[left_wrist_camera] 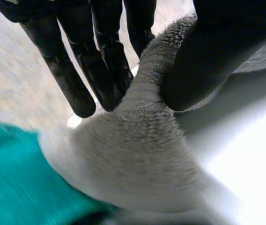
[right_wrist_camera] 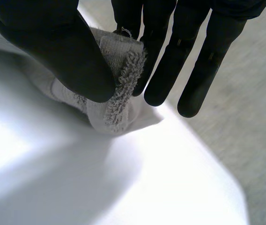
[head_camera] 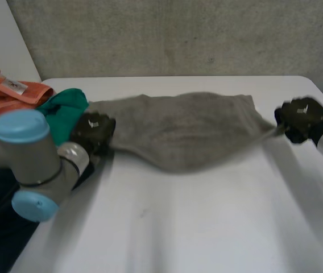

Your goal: Fold the laundry.

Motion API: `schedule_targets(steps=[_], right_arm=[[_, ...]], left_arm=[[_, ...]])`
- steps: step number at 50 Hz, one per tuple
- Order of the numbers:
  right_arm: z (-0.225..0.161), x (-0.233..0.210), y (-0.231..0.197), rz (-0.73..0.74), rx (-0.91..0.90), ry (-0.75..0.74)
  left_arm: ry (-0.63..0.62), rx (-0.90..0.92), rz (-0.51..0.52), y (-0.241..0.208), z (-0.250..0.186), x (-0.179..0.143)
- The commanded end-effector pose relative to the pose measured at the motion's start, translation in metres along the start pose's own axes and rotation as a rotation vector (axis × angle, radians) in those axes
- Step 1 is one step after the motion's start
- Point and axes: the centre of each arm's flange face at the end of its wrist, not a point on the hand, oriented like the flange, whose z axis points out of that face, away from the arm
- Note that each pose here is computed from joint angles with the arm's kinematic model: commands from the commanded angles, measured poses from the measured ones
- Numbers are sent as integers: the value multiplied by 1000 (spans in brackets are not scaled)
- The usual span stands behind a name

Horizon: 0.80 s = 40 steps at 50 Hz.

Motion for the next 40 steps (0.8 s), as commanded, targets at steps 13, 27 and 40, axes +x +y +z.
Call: schedule_targets(steps=[13, 27, 40], right_arm=[[-15, 13, 33, 98, -133, 13], [-21, 28, 41, 129, -165, 66], [-22, 32, 40, 121, -178, 92]], left_arm=[[21, -44, 82, 18, -18, 21], [-33, -46, 110, 42, 8, 20], [-213, 0, 106, 30, 14, -8]])
